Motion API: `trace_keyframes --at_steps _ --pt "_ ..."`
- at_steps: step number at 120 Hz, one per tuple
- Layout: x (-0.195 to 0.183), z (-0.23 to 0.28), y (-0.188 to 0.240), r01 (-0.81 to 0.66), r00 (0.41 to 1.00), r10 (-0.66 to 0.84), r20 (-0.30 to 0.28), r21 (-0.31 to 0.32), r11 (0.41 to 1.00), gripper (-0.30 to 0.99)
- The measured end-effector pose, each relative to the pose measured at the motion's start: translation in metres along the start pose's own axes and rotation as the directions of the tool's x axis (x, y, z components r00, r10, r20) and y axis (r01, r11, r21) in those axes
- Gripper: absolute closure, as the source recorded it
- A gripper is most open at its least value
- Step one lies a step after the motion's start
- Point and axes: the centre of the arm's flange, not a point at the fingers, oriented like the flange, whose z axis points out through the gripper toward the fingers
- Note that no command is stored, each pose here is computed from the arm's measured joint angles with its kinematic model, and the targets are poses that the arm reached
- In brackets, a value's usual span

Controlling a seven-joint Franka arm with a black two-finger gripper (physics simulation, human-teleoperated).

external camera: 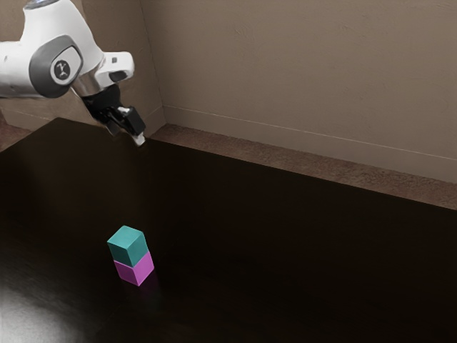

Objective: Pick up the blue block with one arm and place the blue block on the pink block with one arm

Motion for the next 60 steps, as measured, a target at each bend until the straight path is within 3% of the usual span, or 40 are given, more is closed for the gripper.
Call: trace_keyframes --at_steps 16,29,60 --pt "-0.009 -0.034 0.017 -0.103 0.994 0.102 0.041 0.022 0.994 0.02" --pt "-0.018 -0.033 0.023 -0.148 0.984 0.146 0.099 0.008 0.989 0.01" --pt "-0.029 -0.022 0.028 -0.127 0.977 0.131 0.170 -0.031 0.991 0.00"
